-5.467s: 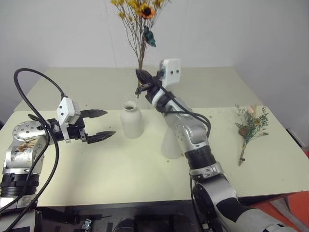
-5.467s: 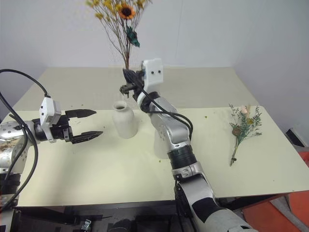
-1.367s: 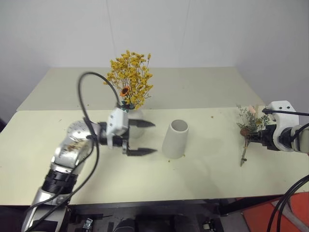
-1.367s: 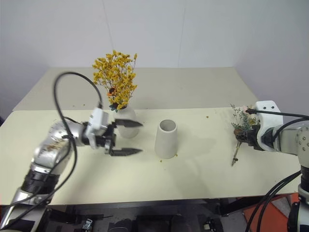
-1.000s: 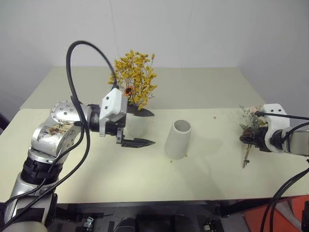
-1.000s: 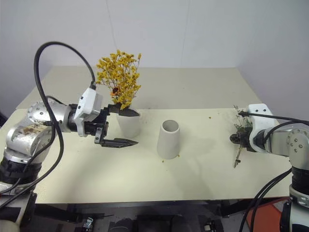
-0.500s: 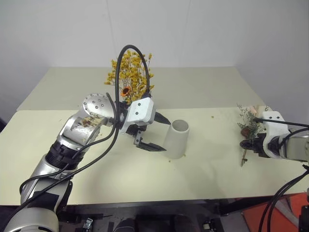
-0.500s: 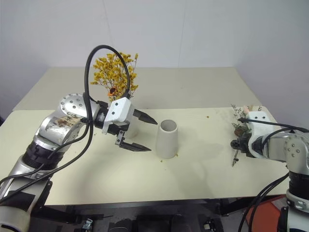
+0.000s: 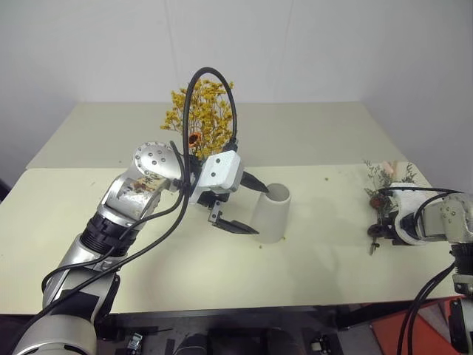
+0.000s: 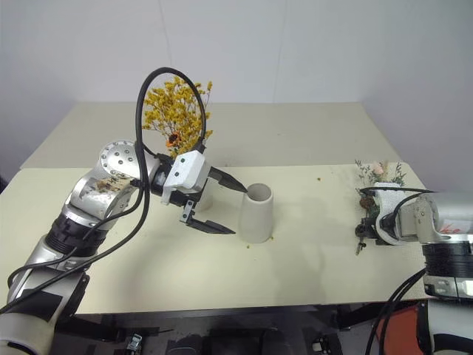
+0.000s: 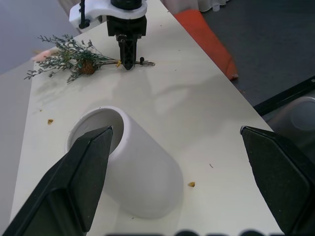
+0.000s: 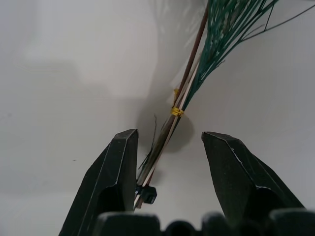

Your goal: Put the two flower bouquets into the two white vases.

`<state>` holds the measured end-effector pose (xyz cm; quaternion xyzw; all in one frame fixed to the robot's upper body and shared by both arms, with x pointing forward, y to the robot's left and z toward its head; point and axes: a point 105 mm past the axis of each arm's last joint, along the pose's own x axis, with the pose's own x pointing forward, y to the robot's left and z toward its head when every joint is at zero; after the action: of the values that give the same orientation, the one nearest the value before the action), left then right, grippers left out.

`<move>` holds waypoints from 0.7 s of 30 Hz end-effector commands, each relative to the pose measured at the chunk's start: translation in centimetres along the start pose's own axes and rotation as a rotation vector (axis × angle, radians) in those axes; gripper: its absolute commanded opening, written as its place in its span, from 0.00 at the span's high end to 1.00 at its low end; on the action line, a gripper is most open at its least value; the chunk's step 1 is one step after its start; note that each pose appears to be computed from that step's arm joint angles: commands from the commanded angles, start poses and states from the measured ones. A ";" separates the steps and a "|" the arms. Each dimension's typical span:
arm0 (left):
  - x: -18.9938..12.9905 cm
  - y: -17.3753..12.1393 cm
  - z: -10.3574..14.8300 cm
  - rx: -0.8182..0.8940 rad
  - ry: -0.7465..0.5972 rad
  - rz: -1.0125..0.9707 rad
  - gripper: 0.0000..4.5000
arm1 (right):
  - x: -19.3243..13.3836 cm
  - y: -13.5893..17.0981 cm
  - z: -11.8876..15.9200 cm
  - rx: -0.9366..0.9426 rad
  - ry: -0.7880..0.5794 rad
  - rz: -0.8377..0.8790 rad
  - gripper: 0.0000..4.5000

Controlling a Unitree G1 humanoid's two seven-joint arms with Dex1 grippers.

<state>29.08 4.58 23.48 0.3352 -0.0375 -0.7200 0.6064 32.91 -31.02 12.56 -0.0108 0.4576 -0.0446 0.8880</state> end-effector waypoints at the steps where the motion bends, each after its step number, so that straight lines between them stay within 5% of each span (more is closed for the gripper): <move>1: -0.4 -0.1 0.8 0.043 -0.016 0.019 0.00 | -0.9 -1.3 1.7 0.017 -0.041 -0.006 0.43; 12: -0.6 -0.2 0.7 0.036 -0.033 0.043 0.00 | -0.3 -1.3 1.0 -0.022 0.064 0.092 0.43; 15: -0.7 -0.2 0.7 0.038 -0.033 0.045 0.00 | 0.0 -1.1 0.6 -0.020 0.088 0.109 0.56; 21: -0.9 -0.1 0.5 0.039 -0.030 0.052 0.00 | 0.5 -1.4 0.6 -0.017 0.087 0.115 0.99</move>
<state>28.98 4.90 23.18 0.3290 -0.0442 -0.7149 0.6154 33.37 -32.15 12.15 0.0101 0.5035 0.0117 0.8639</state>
